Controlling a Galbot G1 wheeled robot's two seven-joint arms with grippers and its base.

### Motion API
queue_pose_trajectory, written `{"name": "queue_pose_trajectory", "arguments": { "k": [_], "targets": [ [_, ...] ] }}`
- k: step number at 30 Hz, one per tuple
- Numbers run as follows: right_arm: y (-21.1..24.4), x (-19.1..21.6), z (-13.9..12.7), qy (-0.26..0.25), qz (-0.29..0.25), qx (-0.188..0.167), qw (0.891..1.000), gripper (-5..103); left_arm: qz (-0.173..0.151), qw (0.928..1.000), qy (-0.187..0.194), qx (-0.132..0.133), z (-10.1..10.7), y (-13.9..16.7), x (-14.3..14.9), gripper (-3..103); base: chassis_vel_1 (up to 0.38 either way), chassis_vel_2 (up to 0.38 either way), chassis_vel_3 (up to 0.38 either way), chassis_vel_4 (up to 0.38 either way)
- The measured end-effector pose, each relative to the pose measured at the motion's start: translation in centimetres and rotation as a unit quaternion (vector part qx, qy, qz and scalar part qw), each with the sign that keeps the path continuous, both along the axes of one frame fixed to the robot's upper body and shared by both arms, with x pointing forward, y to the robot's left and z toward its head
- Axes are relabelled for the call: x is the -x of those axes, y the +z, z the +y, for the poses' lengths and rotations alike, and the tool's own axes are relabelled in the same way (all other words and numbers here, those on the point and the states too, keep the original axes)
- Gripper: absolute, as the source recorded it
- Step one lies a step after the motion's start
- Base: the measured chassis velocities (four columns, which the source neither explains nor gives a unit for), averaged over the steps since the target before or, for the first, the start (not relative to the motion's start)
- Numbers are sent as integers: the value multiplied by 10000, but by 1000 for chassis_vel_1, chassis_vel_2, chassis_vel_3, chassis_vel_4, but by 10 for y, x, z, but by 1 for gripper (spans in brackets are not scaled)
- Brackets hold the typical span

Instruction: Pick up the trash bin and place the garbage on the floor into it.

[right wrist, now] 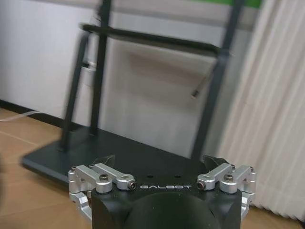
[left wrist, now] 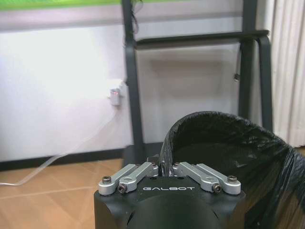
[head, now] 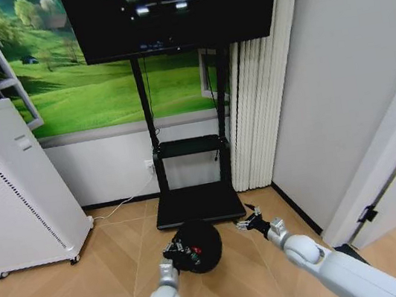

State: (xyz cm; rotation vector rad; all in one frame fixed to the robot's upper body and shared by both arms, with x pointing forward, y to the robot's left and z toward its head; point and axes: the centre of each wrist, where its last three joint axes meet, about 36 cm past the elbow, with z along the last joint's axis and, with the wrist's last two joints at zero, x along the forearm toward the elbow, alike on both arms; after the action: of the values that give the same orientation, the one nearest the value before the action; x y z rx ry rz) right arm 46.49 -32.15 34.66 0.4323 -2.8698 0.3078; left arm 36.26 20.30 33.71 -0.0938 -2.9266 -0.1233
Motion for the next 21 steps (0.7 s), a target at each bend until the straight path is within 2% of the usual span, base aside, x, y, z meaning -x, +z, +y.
{"name": "queue_pose_trajectory", "arguments": {
  "k": [1,2,4,5,6,7,10,16,21],
  "targets": [
    [-4,-5,-3,-262,52,-37,9996,100,-43,10000,63,-48,11,8,8,6,0,0,0,0],
    [-4,-5,-3,-262,52,-37,9996,100,-43,10000,63,-48,11,8,8,6,0,0,0,0],
    [-13,-14,-7,-870,180,-142,9959,100,-113,9997,155,-125,28,23,23,6,0,0,0,0],
    [-13,-14,-7,-870,180,-142,9959,100,-113,9997,155,-125,28,23,23,6,0,0,0,0],
    [-17,-18,-10,-1153,237,-197,9928,100,-140,9996,175,-163,35,31,31,6,0,0,0,0],
    [-17,-18,-10,-1153,237,-197,9928,100,-140,9996,175,-163,35,31,31,6,0,0,0,0],
    [-19,-24,-21,-1621,286,-239,9861,100,-226,9993,233,-192,45,49,43,6,0,0,0,0],
    [-8,-30,-38,-2175,319,-305,9751,100,-299,9990,244,-225,49,63,56,6,0,0,0,0],
    [24,-38,-54,-2690,217,-684,9605,100,-323,9989,255,-218,47,69,66,6,0,0,0,0]
  ]
}}
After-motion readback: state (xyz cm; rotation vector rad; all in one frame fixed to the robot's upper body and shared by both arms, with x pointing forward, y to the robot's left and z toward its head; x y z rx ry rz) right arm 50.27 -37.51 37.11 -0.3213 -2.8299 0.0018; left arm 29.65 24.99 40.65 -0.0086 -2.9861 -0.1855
